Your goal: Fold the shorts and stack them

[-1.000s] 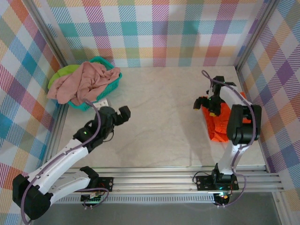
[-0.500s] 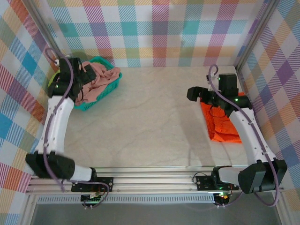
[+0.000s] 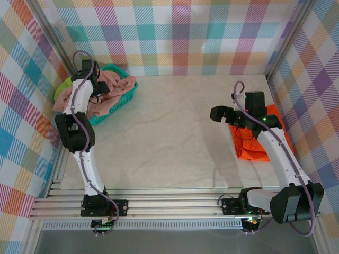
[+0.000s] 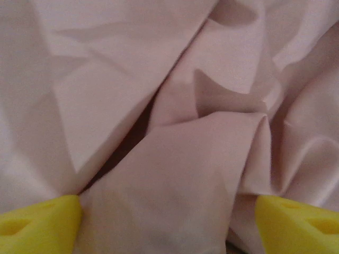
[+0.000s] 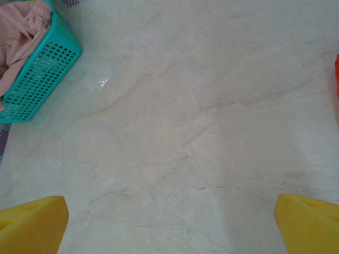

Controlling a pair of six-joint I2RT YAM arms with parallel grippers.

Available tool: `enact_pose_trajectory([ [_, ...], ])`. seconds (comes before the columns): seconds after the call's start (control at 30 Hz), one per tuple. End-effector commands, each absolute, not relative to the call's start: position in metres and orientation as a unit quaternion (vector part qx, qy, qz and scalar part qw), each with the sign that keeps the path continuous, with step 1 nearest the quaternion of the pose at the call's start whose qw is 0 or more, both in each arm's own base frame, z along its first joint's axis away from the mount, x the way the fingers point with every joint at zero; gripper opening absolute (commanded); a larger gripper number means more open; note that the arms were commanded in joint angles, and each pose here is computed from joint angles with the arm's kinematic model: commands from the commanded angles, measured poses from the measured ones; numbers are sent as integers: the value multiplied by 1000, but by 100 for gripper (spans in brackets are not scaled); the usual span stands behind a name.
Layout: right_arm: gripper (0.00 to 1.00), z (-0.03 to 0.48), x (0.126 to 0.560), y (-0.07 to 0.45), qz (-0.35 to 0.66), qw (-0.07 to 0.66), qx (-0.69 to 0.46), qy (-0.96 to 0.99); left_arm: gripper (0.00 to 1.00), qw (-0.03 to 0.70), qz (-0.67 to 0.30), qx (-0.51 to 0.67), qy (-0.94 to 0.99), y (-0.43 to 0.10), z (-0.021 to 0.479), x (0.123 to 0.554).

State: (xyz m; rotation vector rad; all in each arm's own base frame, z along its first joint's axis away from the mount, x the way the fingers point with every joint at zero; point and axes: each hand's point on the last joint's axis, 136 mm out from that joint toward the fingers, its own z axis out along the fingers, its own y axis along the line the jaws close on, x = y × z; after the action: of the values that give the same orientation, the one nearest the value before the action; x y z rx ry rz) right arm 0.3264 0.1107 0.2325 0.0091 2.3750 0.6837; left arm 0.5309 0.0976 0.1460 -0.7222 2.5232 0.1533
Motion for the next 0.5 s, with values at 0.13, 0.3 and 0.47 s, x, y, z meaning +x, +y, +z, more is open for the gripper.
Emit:
enact_pose_trajectory([
  [0.13, 99, 232, 322, 113, 263, 334, -10, 905, 35, 241, 24, -264, 934, 90, 155, 536],
  [0.3, 99, 231, 321, 114, 267, 334, -8, 904, 4, 313, -6, -262, 913, 82, 228, 531],
  [0.47, 99, 234, 321, 113, 266, 342, -6, 902, 0, 423, -79, -242, 870, 54, 336, 514],
])
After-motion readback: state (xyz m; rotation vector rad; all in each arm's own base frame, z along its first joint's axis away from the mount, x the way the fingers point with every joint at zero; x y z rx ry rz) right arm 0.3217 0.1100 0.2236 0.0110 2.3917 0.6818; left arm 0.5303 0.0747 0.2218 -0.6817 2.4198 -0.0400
